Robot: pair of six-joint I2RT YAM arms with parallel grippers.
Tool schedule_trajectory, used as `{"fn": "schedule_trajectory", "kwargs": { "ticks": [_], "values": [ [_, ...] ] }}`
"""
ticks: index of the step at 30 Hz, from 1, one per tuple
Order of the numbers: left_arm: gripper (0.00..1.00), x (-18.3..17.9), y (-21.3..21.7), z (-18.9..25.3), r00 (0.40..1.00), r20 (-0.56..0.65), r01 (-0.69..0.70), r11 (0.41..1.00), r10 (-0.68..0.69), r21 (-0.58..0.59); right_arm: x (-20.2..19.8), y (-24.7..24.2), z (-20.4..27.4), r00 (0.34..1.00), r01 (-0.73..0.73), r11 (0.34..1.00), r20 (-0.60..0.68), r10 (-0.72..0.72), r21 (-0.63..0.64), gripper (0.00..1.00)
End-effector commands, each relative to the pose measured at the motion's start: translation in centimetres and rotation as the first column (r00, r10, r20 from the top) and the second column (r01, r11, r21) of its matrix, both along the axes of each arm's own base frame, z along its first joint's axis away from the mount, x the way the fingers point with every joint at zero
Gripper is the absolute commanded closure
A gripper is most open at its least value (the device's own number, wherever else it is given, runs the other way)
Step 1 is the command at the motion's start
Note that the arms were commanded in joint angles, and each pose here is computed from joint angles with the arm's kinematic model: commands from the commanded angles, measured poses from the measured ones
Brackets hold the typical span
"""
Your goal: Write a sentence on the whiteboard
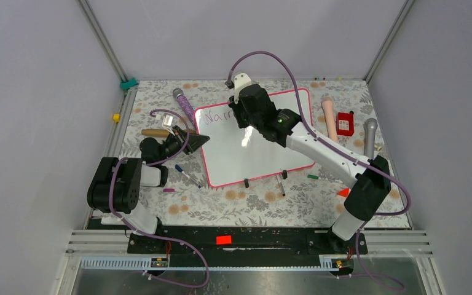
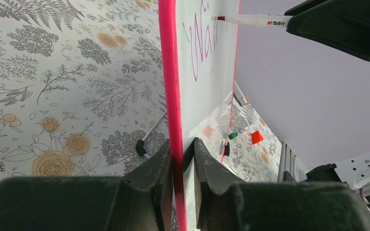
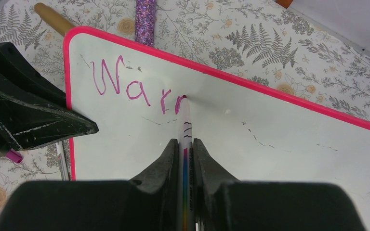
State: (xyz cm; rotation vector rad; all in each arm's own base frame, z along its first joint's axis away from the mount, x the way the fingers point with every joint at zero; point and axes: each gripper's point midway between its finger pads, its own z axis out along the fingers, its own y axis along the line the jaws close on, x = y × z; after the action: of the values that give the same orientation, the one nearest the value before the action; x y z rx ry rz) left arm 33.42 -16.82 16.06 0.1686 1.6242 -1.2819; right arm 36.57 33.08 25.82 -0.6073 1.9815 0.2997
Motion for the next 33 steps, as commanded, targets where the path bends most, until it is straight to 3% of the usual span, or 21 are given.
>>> {"fn": "schedule_trajectory", "kwargs": {
  "ticks": [1, 20, 33],
  "values": [
    [1.00, -0.2, -0.4, 1.1, 0.992, 0.126, 0.014, 0.999, -0.020, 0.051, 1.1, -1.0, 0.9, 0.999, 0.046, 0.999, 0.020, -0.046, 0.009, 1.00],
    [1.00, -0.2, -0.4, 1.0, 0.992, 0.123, 0.014, 0.999, -0.020, 0.052, -0.3, -2.2, -1.6, 0.998, 0.048, 0.999, -0.028, -0.049, -0.023, 1.00],
    [1.00, -0.2, -0.4, 1.0, 0.992, 0.125, 0.014, 0.998, -0.020, 0.053, 0.3, -1.6, -0.9, 0.999, 0.041, 0.999, -0.011, -0.041, -0.017, 1.00]
  ]
}}
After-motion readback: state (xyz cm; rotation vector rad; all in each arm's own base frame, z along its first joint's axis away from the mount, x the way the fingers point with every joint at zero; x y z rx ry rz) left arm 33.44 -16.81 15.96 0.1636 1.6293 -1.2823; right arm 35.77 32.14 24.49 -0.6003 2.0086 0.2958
